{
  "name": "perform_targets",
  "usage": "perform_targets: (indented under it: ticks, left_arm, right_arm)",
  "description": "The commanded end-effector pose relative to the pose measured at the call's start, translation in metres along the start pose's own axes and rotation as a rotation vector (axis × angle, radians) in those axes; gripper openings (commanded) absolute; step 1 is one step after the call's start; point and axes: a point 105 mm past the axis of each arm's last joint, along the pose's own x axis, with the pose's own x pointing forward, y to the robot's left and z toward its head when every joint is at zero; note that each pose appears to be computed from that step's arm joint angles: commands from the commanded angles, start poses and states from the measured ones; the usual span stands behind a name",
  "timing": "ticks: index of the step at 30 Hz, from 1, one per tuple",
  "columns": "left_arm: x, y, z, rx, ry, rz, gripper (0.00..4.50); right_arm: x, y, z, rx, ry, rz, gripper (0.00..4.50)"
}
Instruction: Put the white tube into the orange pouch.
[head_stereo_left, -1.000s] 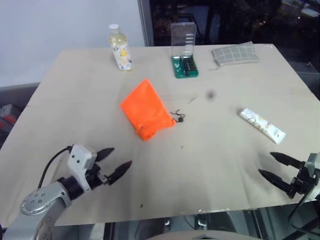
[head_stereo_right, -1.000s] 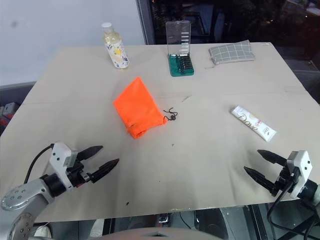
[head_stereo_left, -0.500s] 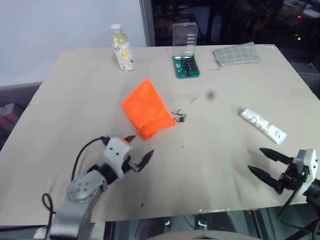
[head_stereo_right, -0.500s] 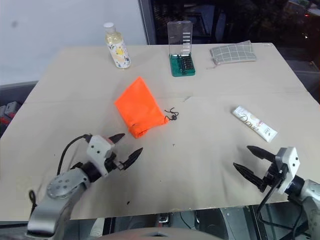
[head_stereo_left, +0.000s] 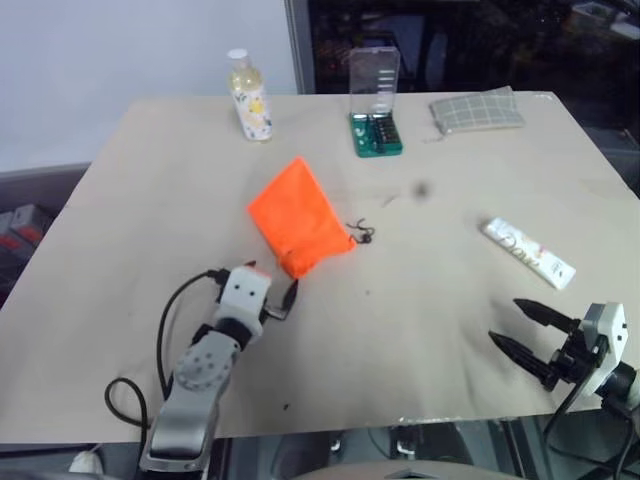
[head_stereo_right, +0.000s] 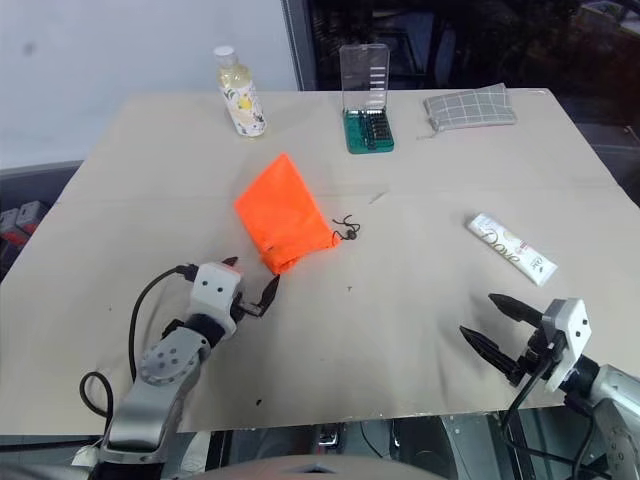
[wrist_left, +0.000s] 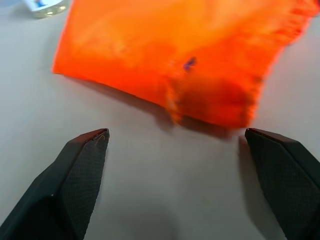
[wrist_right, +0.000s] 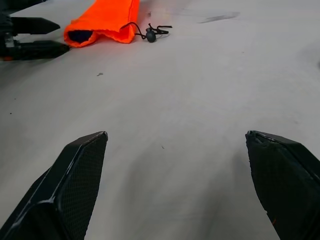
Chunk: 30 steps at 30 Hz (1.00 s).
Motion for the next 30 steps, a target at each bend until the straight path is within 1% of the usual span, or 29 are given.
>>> perform_targets:
  ticks: [1, 5, 8, 13, 15, 20, 23, 28, 29, 30]
  left_arm:
    - [-0.003, -0.015, 0.01, 0.003, -0.049, -0.084, 4.5]
    - [-0.006, -0.025, 0.009, -0.001, -0.059, -0.129, 4.5]
    - [-0.004, -0.023, 0.011, -0.004, -0.073, -0.116, 4.5]
    - [0.002, -0.008, 0.014, -0.033, -0.092, -0.001, 4.5]
    - [0.002, -0.005, 0.011, -0.064, -0.08, 0.033, 4.5]
    - [0.004, 0.002, 0.011, -0.047, -0.08, 0.119, 4.5]
    - [0.006, -0.002, 0.009, -0.042, -0.073, 0.099, 4.5]
    - [0.005, -0.01, 0.009, -0.141, -0.094, 0.023, 4.5]
    - [0.005, -0.012, 0.01, -0.152, -0.102, 0.006, 3.98]
    - [0.005, -0.013, 0.011, -0.161, -0.109, -0.017, 3.68]
  right_arm:
    - [0.003, 0.005, 0.007, -0.032, -0.029, 0.005, 4.47]
    - [0.005, 0.007, 0.006, -0.029, -0.03, 0.008, 4.47]
    - [0.007, 0.007, 0.007, -0.03, -0.035, 0.007, 4.47]
    - [0.011, 0.017, 0.005, -0.019, -0.032, 0.034, 4.47]
    - [0.012, 0.02, 0.003, -0.018, -0.024, 0.044, 4.47]
    - [0.012, 0.022, 0.0, -0.01, -0.024, 0.035, 4.47]
    - [0.013, 0.023, 0.0, -0.009, -0.024, 0.036, 4.47]
    - [0.015, 0.025, 0.006, -0.016, -0.045, 0.057, 4.47]
    - [0.015, 0.027, 0.008, -0.019, -0.048, 0.071, 4.5]
    - [0.016, 0.029, 0.009, -0.028, -0.045, 0.086, 4.5]
